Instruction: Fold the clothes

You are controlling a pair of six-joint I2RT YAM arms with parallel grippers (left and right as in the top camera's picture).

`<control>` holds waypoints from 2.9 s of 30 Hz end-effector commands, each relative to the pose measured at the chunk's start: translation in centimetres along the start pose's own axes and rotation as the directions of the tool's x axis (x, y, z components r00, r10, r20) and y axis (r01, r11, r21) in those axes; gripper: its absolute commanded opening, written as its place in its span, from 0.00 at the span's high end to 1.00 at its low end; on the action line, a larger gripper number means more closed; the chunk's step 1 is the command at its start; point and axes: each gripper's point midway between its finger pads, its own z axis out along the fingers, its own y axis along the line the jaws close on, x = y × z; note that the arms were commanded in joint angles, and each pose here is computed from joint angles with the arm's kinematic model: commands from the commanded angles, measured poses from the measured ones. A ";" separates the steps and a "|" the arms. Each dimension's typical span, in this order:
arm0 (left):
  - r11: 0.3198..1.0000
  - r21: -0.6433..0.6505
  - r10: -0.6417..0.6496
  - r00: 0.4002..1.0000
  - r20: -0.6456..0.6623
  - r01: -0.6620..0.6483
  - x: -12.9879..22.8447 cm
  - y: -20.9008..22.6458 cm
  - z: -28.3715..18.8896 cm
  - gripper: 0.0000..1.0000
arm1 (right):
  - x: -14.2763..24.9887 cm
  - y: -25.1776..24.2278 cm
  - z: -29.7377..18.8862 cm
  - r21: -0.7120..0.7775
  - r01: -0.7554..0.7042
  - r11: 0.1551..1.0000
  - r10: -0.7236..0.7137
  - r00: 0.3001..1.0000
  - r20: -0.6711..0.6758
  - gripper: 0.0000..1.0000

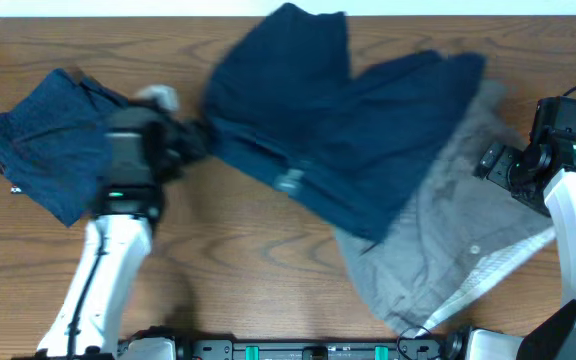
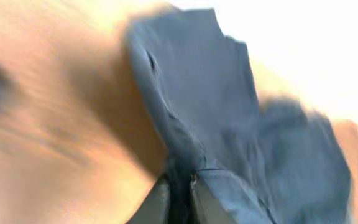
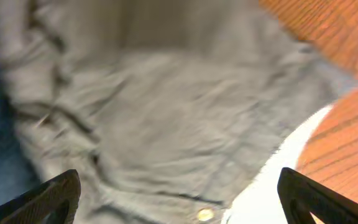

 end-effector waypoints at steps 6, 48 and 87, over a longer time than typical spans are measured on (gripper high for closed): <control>0.990 -0.090 -0.127 0.974 -0.189 0.112 3.7 4.1 -0.8 0.02 | 0.0 0.1 -0.4 -0.019 0.006 1.000 -0.005 1.000 0.006 0.01; 0.992 0.051 -0.029 0.619 -0.785 0.111 30.9 -8.8 2.3 0.94 | 3.6 7.1 -0.6 -0.362 0.356 0.862 -0.394 0.918 -0.037 0.26; 1.000 -0.001 0.020 0.673 -0.740 -0.031 24.9 -5.7 -5.6 0.94 | -2.8 -5.5 16.0 0.259 0.008 0.966 0.015 0.996 -0.088 0.74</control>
